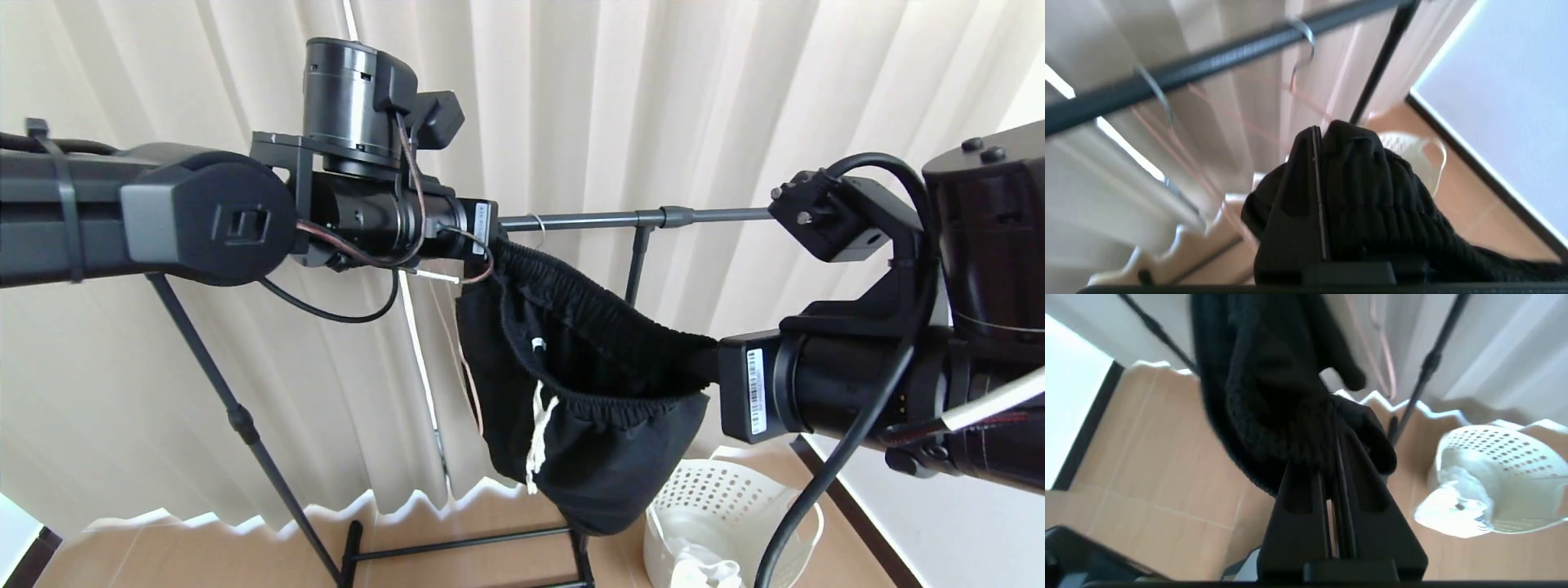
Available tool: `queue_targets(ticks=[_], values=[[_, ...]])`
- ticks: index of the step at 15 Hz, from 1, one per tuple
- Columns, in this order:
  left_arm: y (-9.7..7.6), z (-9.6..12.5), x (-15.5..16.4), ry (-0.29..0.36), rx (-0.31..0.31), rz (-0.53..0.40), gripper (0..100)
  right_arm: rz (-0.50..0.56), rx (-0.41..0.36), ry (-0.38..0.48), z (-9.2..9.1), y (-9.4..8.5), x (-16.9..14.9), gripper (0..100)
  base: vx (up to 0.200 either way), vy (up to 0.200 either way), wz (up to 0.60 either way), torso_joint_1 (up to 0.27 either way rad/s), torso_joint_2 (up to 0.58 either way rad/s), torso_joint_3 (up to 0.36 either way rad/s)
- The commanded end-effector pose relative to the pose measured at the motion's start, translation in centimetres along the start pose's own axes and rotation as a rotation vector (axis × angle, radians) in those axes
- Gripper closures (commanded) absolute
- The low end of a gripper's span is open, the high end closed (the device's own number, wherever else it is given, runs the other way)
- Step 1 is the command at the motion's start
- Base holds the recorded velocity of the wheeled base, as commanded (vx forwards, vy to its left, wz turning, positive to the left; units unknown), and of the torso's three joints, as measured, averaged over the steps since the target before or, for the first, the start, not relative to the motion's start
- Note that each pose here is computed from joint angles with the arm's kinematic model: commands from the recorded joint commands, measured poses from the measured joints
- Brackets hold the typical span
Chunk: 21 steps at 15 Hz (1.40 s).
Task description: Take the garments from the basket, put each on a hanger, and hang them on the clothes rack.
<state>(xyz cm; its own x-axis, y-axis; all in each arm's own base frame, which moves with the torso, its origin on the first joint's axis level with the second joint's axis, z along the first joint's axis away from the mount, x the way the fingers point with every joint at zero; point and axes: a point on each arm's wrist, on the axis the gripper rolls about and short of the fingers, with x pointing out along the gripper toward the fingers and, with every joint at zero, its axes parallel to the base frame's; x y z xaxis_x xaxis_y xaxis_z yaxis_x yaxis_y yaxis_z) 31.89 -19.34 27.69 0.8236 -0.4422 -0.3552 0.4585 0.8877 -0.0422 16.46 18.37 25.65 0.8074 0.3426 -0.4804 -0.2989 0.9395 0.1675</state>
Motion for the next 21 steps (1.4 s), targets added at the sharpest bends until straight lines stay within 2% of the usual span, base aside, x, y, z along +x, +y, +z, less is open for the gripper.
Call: queue_targets(ticks=[1,2,3,4,5,6,7,11,12,13,15,18,20,21], values=[[-0.1,1.1,-5.6,0.031,0.006,-0.004,100,-0.114,0.049,-0.027,1.0,-1.9,3.1,100,0.000,0.000,0.00,0.000,0.00,0.000],[-0.1,1.1,-5.6,0.031,0.006,-0.004,100,-0.114,0.049,-0.027,1.0,-1.9,3.1,100,0.000,0.000,0.00,0.000,0.00,0.000],[-0.8,0.0,-8.1,0.132,0.027,-0.015,100,-0.187,0.089,-0.082,1.6,-2.8,5.9,100,0.000,0.000,0.00,0.000,0.00,0.000],[-1.2,-0.9,-8.9,0.184,0.043,-0.013,100,-0.208,0.107,-0.111,2.0,-3.0,6.6,100,0.000,0.000,0.00,0.000,0.00,0.000],[-1.7,-1.7,-9.3,0.213,0.057,-0.006,100,-0.211,0.125,-0.124,2.3,-3.1,6.8,100,0.000,0.000,0.00,0.000,0.00,0.000],[-1.7,-1.7,-9.3,0.213,0.057,-0.006,100,-0.211,0.125,-0.124,2.3,-3.1,6.8,100,0.000,0.000,0.00,0.000,0.00,0.000],[-2.8,-3.5,-10.0,0.266,0.098,-0.004,100,-0.188,0.223,-0.184,3.2,-2.7,7.3,100,0.000,0.000,0.00,0.000,0.00,0.000],[-4.8,-6.3,-11.4,0.342,0.172,-0.025,100,-0.158,0.349,-0.254,4.5,-2.2,7.9,100,0.000,0.000,0.00,0.000,0.00,0.000],[-5.3,-7.0,-11.6,0.359,0.186,-0.044,100,-0.141,0.381,-0.277,4.6,-2.0,8.0,100,0.000,0.000,0.00,0.000,0.00,0.000],[-6.1,-7.2,-11.9,0.361,0.172,-0.067,100,-0.133,0.396,-0.287,4.6,-1.9,8.3,100,0.000,0.000,0.00,0.000,0.00,0.000],[-6.9,-7.6,-12.0,0.373,0.148,-0.089,100,-0.131,0.391,-0.279,4.4,-1.7,8.4,100,0.000,0.000,0.00,0.000,0.00,0.000],[-6.9,-8.0,-11.5,0.386,0.119,-0.072,100,-0.140,0.375,-0.268,4.0,-1.9,8.0,100,0.000,0.000,0.00,0.000,0.00,0.000],[-6.6,-7.0,-11.5,0.354,0.097,-0.059,100,-0.151,0.339,-0.255,3.7,-2.0,8.1,100,0.000,0.000,0.00,0.000,0.00,0.000],[-6.0,-5.9,-11.5,0.315,0.075,-0.035,100,-0.164,0.310,-0.246,3.5,-2.2,8.2,0,0.000,0.000,0.00,0.000,0.00,0.000]])
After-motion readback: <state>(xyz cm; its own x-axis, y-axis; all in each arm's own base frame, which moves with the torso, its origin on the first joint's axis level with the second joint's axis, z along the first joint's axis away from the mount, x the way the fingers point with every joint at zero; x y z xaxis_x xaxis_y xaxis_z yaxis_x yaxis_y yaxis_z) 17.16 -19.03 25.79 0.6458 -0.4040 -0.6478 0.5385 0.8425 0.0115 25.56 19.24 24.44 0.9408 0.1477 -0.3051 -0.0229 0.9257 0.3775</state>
